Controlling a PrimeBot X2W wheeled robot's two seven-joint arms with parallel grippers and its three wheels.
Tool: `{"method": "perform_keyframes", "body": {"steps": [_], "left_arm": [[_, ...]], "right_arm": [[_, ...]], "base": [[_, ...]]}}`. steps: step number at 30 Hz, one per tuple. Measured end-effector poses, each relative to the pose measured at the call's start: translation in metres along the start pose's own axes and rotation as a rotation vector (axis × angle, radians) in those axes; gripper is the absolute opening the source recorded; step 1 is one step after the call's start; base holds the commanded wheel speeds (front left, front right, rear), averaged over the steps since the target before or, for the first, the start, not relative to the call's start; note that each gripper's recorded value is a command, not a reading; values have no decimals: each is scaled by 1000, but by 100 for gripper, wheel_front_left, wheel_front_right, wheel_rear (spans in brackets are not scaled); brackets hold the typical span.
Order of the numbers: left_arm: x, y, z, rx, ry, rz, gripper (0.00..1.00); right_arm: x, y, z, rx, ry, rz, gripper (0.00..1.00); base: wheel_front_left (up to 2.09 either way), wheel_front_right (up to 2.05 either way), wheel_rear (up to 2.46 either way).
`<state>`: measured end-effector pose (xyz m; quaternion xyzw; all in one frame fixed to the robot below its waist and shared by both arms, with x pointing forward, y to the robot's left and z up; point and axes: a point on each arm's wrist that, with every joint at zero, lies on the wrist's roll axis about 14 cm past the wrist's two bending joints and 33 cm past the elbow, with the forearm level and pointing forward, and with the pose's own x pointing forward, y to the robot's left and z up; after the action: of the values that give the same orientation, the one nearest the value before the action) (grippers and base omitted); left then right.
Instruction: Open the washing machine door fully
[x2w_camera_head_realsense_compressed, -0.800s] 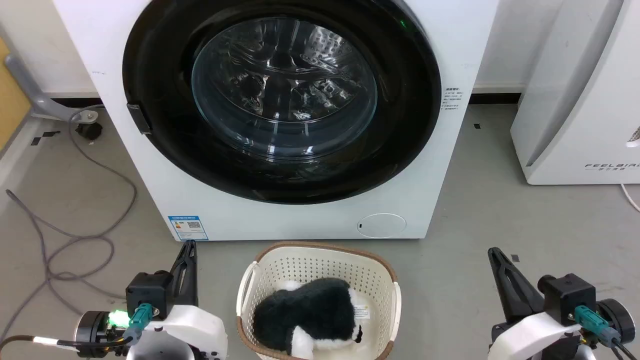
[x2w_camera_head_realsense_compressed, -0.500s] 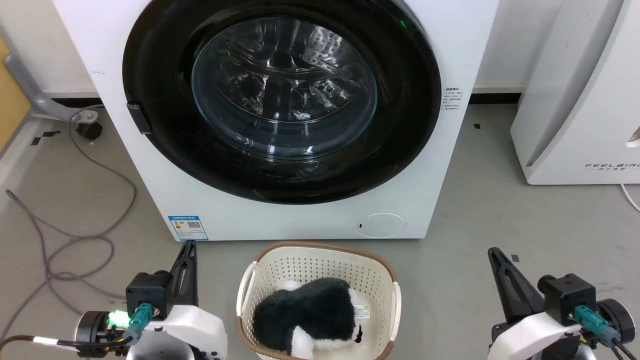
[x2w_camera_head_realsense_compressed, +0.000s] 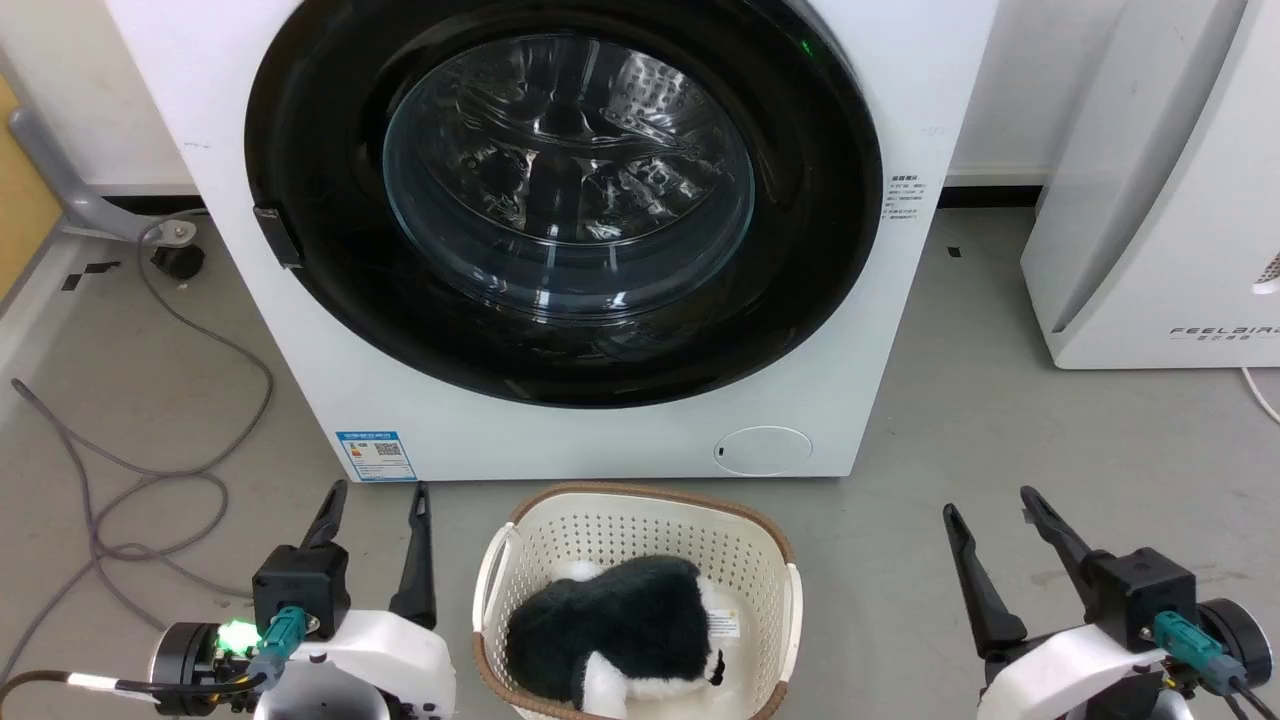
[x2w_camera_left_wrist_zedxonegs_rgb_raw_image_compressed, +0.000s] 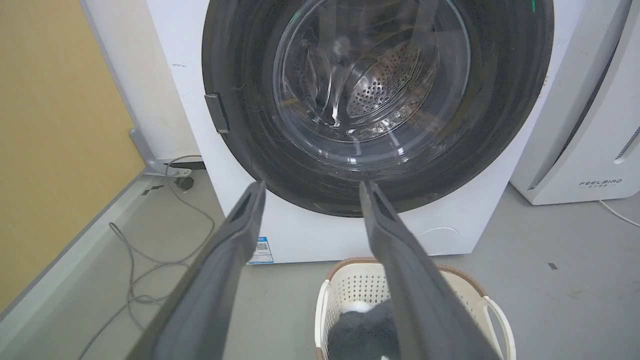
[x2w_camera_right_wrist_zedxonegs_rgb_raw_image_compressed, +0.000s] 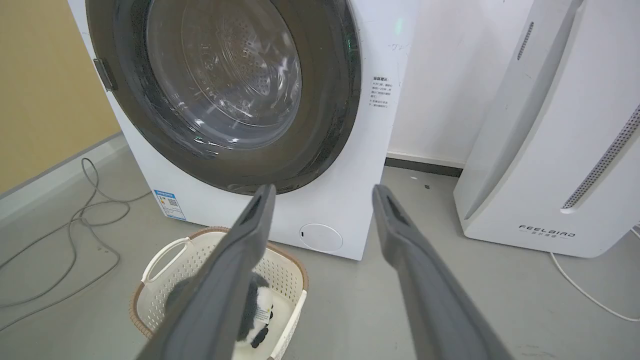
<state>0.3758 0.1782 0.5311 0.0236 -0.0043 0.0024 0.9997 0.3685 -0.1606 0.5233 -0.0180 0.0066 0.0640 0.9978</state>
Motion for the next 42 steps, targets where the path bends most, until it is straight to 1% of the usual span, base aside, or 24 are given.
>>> {"method": "perform_keyframes", "body": {"steps": [11,13,21,26,32,42], "left_arm": [[1,-2,2,0,-16,4,100],[1,-2,2,-1,-18,6,100],[2,-2,1,-6,-27,17,100],[5,-1,0,-6,-31,23,100],[11,-1,1,-6,-42,27,100],[25,1,0,-6,-55,40,100]], "right_arm": [[0,-6,5,93,-33,-18,100],[0,-8,5,121,-40,-22,0],[7,-16,11,284,-84,-43,0],[17,-27,14,413,-111,-69,0],[36,-43,10,530,-110,-105,0],[76,-68,13,632,-136,-135,0]], "base": [[0,0,0],[0,0,0],[0,0,0],[0,0,0],[0,0,0],[0,0,0]]}}
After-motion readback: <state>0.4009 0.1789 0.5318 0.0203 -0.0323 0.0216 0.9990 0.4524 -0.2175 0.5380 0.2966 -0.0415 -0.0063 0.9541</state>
